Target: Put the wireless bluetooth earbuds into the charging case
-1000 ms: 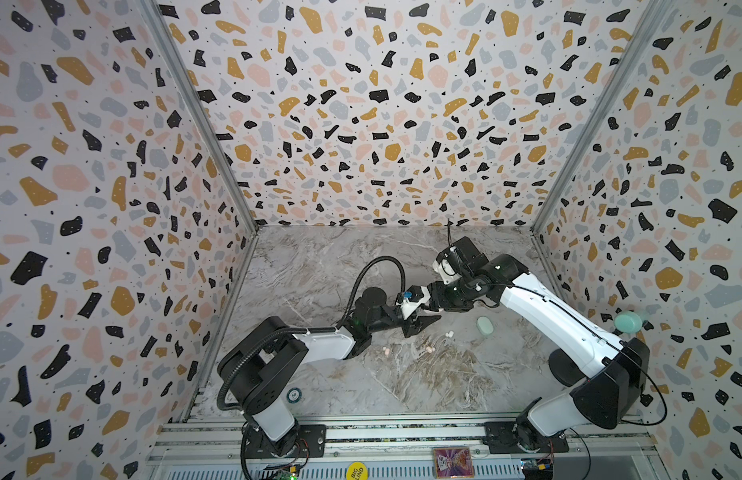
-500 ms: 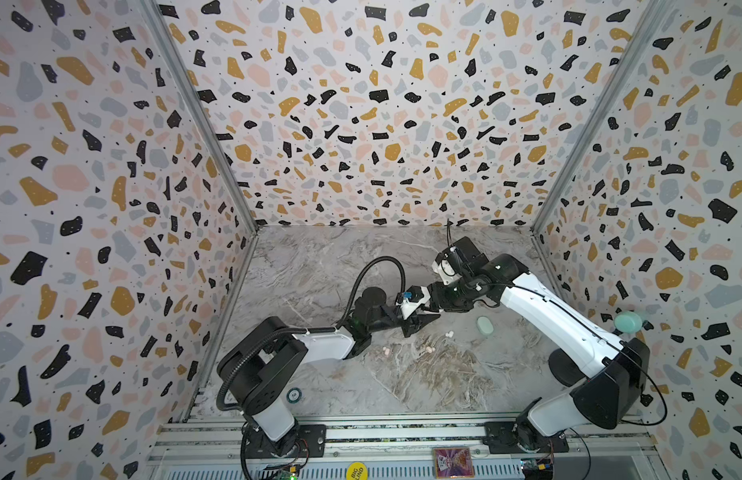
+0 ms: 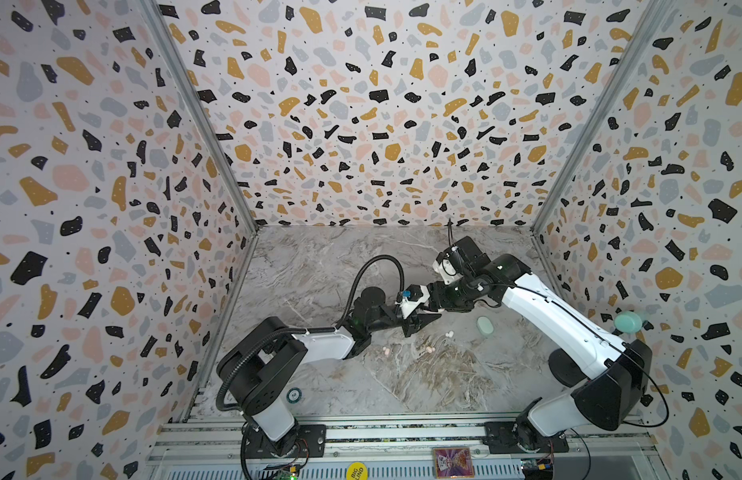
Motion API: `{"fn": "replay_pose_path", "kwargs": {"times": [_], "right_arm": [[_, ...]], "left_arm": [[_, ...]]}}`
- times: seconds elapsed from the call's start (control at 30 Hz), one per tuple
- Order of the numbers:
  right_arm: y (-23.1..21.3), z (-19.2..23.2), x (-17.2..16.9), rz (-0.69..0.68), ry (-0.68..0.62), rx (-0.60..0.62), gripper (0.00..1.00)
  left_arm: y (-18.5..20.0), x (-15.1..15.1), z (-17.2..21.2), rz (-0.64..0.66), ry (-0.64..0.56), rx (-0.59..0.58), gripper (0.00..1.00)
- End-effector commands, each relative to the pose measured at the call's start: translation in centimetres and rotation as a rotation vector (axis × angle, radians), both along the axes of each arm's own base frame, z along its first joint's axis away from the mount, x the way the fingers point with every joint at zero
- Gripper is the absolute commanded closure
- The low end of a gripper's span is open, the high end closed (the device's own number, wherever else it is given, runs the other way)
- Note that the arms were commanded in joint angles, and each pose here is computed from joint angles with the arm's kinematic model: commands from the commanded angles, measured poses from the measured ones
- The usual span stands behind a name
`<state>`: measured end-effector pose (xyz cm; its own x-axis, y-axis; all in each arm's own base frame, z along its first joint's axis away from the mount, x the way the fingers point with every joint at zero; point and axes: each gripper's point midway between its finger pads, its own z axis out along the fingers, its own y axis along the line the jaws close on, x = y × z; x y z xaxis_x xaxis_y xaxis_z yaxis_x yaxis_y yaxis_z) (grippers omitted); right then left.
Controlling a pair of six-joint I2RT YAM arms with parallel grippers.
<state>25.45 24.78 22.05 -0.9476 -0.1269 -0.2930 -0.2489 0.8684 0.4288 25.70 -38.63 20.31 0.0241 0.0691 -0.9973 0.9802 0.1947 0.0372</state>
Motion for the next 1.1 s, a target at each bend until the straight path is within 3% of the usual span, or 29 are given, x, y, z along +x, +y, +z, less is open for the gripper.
{"fn": "replay_pose_path", "kwargs": {"times": [0.0,0.43,0.8,1.07], "right_arm": [[0.9,3.6,-0.4,0.022,-0.072,0.104,0.24],[-2.5,7.1,-0.9,0.014,-0.16,0.168,0.11],[-1.6,7.9,-2.9,0.342,-0.485,0.076,0.11],[0.8,8.2,-4.8,0.506,-0.605,0.094,0.12]], "left_arm": [[-0.1,-1.0,1.2,-0.03,-0.006,-0.038,0.62],[1.7,-2.8,0.5,-0.038,0.076,-0.031,0.65],[3.5,-6.0,4.2,-0.129,0.099,-0.105,0.65],[4.2,-6.8,5.1,-0.145,0.064,-0.112,0.66]]}}
